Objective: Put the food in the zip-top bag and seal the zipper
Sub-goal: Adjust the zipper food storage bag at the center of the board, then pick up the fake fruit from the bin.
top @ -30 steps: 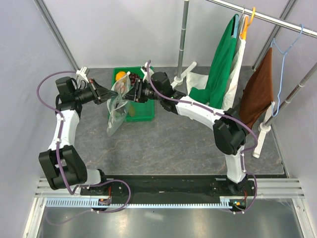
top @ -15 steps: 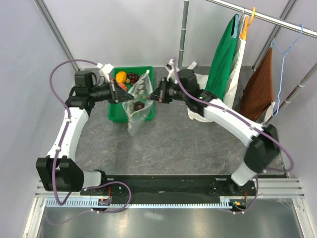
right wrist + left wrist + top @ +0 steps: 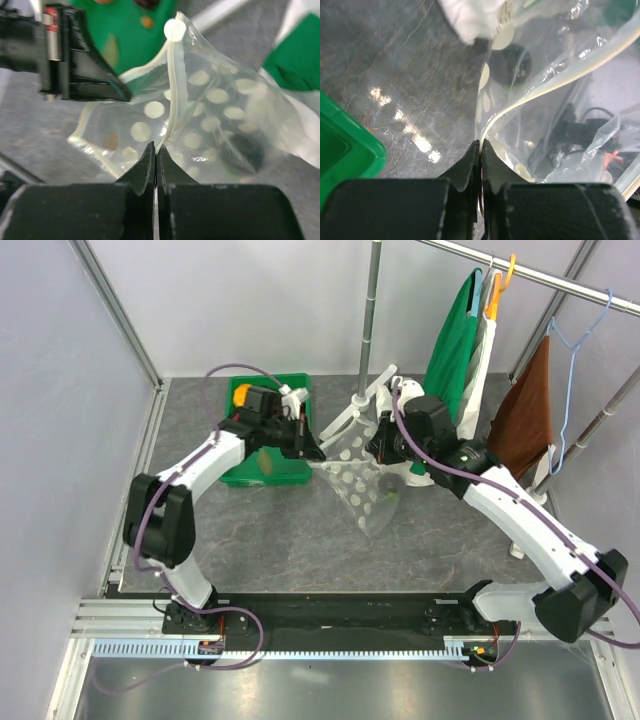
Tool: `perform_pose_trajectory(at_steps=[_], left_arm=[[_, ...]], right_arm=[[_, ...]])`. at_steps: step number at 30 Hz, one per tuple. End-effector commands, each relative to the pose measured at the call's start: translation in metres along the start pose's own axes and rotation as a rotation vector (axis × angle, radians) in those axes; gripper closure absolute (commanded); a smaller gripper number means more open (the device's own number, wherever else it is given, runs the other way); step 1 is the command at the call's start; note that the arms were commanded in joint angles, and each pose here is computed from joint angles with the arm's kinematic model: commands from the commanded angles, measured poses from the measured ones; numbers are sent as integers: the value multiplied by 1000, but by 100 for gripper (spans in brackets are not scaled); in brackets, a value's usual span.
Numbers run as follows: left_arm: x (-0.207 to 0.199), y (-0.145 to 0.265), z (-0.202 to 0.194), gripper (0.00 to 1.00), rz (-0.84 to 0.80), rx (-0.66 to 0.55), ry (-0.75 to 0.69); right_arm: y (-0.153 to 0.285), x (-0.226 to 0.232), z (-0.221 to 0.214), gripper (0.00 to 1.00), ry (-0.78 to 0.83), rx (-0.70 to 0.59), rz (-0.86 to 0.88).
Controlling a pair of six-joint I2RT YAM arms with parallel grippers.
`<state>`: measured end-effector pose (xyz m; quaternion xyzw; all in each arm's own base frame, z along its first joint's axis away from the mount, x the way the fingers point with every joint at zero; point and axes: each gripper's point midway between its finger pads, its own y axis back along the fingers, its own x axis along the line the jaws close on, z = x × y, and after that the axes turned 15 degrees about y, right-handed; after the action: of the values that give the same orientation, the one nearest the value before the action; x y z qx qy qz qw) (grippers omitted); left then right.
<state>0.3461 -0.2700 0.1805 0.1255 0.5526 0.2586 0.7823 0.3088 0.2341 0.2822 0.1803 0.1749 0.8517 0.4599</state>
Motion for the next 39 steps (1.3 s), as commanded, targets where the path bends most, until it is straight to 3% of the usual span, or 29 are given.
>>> perform_pose_trajectory(at_steps=[1,2,5,6,8,10,12,16,20,25,27,39], left_arm=[[8,-18,24,91,69,-79,-43],[17,-21,24,90,99,-80,-55],[18,-11,28,74,119,-86,-133],[15,-5,31,57,118,-97,-155],[18,12,42,45,134,-136,-200],[5,35,60,20,121,-196,-279],[17,54,75,0,188,-202,-409],[37,88,117,0,331,-220,-644],[113,105,155,2,606,-113,-893],[149,108,180,2,671,-47,-1082],[167,104,182,2,701,33,-1170],[227,86,199,11,792,136,-1178]], right_arm=[[-21,-41,-43,100,54,134,-156],[-23,-45,-46,100,48,139,-164],[-32,-45,-52,100,41,149,-142],[-34,-45,-53,100,38,148,-140],[-39,-39,-49,100,33,129,-100],[-43,-31,-48,100,31,111,-53],[-45,-28,-51,100,28,105,-36],[-49,-28,-52,100,27,98,-35],[-50,-28,-54,100,20,100,-29],[-53,-26,-56,100,17,104,-22],[-53,-26,-57,100,17,107,-19],[-54,-22,-58,100,6,106,0]])
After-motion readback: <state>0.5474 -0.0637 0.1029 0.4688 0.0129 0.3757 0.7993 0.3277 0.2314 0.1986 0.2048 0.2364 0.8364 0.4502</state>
